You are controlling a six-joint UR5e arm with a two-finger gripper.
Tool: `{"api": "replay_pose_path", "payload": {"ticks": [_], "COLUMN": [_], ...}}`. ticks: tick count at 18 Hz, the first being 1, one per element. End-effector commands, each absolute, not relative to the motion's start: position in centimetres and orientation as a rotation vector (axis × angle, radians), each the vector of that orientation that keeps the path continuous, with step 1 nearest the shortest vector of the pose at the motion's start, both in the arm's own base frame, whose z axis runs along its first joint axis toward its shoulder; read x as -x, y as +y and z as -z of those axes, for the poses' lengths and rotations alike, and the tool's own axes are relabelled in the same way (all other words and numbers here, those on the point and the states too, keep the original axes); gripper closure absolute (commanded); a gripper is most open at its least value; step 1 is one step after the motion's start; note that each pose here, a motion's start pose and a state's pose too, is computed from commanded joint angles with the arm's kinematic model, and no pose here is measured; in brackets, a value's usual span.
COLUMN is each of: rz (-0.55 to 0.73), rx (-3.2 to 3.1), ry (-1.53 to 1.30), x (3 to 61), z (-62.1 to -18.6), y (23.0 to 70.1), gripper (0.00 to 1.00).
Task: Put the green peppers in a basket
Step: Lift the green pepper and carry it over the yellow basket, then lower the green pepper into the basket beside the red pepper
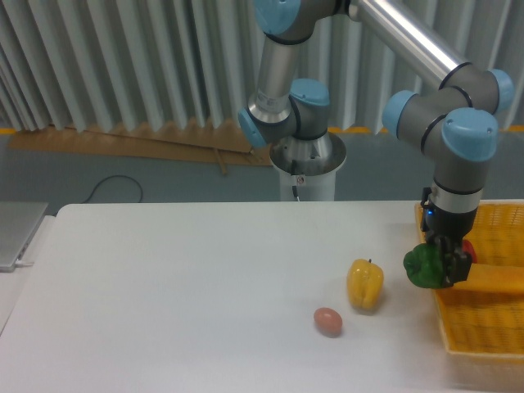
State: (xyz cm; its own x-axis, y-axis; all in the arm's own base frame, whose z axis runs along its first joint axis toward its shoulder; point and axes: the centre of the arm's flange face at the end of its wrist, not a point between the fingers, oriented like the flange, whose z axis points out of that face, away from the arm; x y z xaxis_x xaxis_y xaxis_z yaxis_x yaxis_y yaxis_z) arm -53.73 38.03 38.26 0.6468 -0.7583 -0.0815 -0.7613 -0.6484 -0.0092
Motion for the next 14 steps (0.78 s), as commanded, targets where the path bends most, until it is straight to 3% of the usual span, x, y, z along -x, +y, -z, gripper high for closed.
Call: {"api": "replay_pose_path", "payload": {"ticks": [14], "rz": [-0.097], "rx": [2.678], "ry": [1.515], "x": [56.8], "z": [-37.5], "y": [33.1], "gripper": [0.44]}}
